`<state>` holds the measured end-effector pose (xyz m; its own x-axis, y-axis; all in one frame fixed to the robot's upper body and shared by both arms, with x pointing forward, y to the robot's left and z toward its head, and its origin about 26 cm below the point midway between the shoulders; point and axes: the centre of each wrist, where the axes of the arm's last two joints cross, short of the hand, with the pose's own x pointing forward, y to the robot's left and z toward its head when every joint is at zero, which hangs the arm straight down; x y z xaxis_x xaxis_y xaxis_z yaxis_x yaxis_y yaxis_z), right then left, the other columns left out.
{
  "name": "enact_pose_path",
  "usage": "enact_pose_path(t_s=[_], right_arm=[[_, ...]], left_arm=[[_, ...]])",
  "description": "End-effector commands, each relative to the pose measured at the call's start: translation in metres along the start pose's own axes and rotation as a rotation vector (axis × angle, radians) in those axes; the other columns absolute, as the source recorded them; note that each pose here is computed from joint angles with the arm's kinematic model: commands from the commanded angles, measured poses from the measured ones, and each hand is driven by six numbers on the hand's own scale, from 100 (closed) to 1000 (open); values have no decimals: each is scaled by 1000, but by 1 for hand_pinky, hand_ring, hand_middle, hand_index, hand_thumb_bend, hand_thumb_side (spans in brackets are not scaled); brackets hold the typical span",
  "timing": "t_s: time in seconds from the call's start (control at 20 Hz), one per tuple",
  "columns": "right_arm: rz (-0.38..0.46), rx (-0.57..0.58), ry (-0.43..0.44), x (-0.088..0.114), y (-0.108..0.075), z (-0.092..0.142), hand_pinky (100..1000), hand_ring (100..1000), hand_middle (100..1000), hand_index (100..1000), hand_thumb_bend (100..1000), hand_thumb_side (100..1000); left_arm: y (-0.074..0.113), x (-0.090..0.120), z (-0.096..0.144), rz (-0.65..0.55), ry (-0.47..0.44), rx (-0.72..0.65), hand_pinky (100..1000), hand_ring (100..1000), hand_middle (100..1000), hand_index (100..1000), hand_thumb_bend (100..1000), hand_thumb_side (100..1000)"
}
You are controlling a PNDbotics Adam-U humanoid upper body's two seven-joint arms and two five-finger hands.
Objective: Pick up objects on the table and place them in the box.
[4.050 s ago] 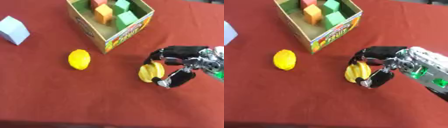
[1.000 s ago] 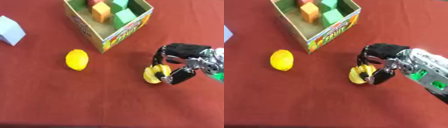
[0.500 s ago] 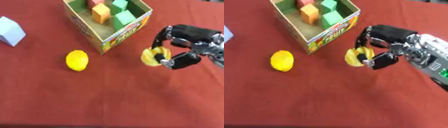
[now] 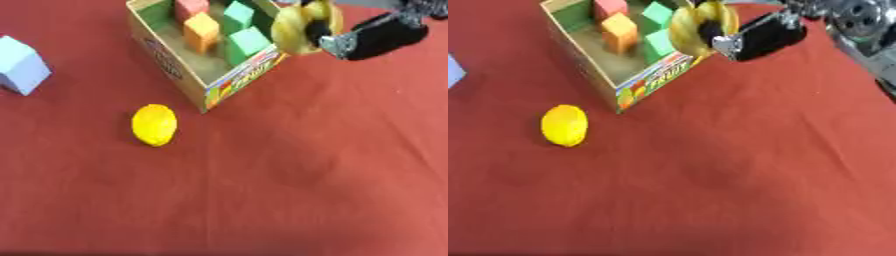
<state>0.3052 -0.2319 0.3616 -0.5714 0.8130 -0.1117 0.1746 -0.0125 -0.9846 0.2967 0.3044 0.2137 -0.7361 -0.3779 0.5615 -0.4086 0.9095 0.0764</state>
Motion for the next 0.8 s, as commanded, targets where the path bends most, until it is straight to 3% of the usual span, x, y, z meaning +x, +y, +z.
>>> enact_pose_path(t_s=[0.05,0.2,0.4,0.8], right_arm=[[-4,-9,28,-9,-6,-25,810,694,521,659,149,150],[-28,-10,27,-17,-3,-55,807,693,523,660,100,126],[-68,-19,31,-30,6,-86,804,694,523,661,100,100],[-53,-1,13,-55,37,-112,827,745,556,701,100,109]], left_arm=[[2,7,-8,-10,-44,-22,751,563,543,805,100,524],[1,8,-10,-5,-49,-25,750,563,542,805,100,524],[-1,10,-13,8,-61,-27,750,563,542,804,100,524],[-3,12,-17,20,-74,-25,750,562,541,804,100,525]])
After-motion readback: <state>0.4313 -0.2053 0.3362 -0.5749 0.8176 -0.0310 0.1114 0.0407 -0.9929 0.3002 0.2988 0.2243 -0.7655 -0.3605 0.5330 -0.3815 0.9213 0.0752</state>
